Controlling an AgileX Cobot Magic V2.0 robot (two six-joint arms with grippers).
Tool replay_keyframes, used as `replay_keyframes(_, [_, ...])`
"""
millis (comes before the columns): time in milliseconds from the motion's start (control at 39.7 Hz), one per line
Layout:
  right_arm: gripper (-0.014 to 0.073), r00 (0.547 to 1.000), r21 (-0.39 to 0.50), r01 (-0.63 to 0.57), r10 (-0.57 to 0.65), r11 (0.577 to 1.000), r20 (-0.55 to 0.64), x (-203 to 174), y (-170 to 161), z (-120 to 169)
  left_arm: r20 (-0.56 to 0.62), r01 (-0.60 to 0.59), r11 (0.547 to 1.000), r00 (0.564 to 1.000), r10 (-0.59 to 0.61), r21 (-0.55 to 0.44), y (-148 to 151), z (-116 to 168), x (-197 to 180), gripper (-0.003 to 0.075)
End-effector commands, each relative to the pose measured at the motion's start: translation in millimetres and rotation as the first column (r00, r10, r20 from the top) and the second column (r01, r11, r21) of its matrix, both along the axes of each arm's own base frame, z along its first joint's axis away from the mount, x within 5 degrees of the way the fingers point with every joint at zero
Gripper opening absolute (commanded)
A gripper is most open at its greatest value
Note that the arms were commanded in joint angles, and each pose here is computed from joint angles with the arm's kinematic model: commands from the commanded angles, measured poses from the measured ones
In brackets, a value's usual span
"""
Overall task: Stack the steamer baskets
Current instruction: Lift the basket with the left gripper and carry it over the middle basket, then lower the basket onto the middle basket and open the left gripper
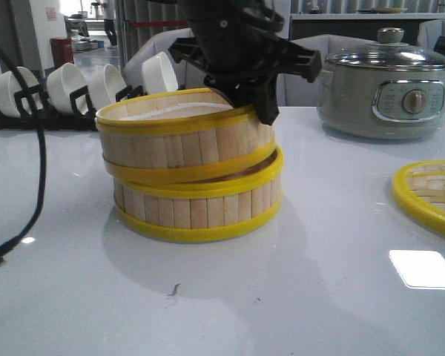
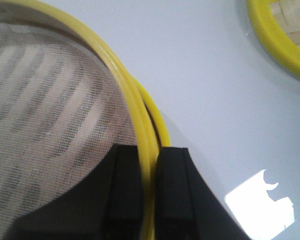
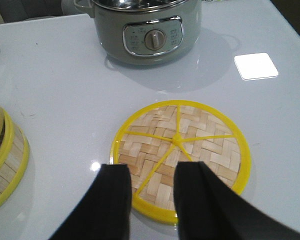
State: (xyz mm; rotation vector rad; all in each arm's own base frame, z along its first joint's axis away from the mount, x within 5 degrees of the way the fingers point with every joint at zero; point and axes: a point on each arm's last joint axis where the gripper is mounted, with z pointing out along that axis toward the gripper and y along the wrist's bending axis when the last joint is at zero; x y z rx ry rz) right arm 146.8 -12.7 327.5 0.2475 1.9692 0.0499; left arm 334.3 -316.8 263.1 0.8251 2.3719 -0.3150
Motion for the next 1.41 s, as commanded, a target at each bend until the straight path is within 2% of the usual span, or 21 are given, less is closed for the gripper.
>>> replay_keyframes(0, [0.0339,0.994,-0.017,-0.004,0.006,1.0,0.113,3,0,19,0.123,0.031,0.993,0.992,-0.017,-0.111,-6,42,-6,0.0085])
replay_keyframes(655, [0.0339,0.994,-0.016,-0.004,0.006,1.0,0.109,3,0,19,0.115,0.034,0.995,0.993,-0.024,-0.089,-8,34,-5,0.0095])
replay_keyframes(756, [0.0339,0.994,-0.016,-0.004,0.006,1.0,0.109,3,0,19,0.115,0.034,0.995,0.993,-0.023,-0.089,-8,34,-5,0.0155])
replay_keyframes(957, [0.0339,0.994,-0.016,-0.004,0.006,1.0,0.109,3,0,19,0.112,0.032,0.996,0.993,-0.022,-0.088,-8,33,-5,0.0353])
replay_keyframes(1109, [0.0339,0.994,-0.016,-0.004,0.006,1.0,0.109,3,0,19,0.126,0.032,0.995,0.992,-0.02,-0.095,-8,40,-4,0.0372])
replay_keyframes(1386, [0.0339,0.994,-0.016,-0.004,0.006,1.0,0.109,3,0,19,0.162,0.029,0.991,0.987,-0.008,-0.128,-8,81,-4,0.0372])
